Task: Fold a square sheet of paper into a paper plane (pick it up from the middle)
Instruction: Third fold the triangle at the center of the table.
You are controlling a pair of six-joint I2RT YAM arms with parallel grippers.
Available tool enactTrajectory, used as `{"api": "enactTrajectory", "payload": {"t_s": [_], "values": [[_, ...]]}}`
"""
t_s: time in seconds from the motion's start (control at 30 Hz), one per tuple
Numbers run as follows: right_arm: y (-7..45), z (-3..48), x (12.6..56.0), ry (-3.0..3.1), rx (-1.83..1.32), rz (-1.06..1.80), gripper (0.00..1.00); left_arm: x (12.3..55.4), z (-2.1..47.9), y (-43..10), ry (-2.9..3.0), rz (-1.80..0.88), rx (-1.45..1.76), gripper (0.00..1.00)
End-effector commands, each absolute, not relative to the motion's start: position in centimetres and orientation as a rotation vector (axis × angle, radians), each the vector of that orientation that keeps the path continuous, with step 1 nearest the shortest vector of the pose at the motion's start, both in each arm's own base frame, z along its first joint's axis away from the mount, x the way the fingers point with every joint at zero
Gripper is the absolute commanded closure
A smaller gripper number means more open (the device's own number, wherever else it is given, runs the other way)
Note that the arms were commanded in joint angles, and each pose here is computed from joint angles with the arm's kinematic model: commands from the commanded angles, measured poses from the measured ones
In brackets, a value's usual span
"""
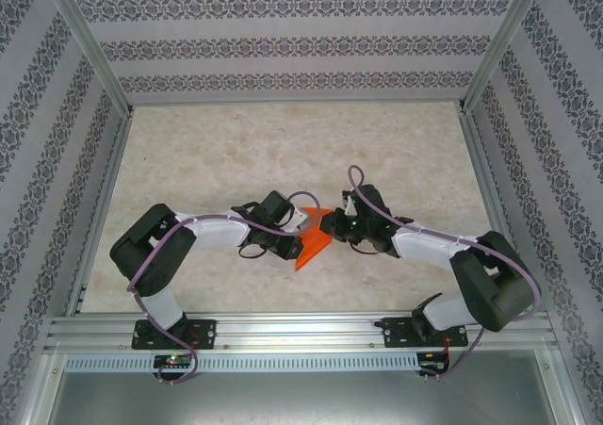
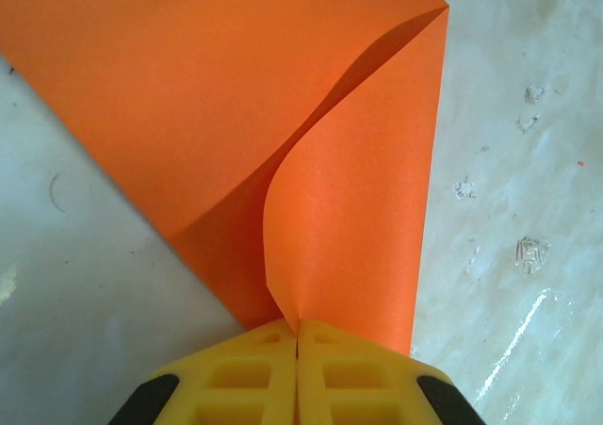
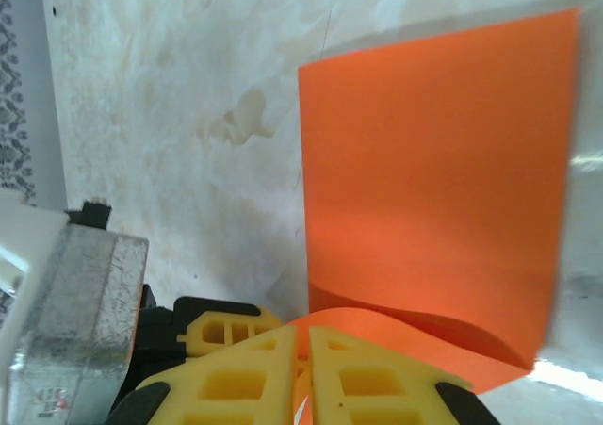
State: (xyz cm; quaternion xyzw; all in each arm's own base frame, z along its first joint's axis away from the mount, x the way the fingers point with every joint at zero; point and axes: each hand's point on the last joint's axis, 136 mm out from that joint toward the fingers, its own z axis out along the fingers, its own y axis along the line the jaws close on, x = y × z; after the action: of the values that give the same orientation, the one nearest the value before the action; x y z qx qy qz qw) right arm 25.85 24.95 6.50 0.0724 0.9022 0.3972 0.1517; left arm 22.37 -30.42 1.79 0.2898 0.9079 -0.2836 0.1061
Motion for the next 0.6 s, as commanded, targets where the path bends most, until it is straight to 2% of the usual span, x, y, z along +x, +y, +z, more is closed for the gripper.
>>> {"api": "enactTrajectory", "payload": {"t_s": [0.0,0.4,0.57], "values": [[26.5,5.8,25.7,2.605,0.193,1.19,0.88,22.0,0.2,-29.2,2.737,-0.775,0.872,0.91],[25.2,-0.6,24.4,2.777,0.256,1.014,0.91,22.2,0.4,-29.1,2.741,-0.761,0.852,0.9],[24.5,-1.4,23.7,2.809,0.263,0.966,0.92,22.7,1.7,-29.1,2.738,-0.741,0.797,0.84]]}}
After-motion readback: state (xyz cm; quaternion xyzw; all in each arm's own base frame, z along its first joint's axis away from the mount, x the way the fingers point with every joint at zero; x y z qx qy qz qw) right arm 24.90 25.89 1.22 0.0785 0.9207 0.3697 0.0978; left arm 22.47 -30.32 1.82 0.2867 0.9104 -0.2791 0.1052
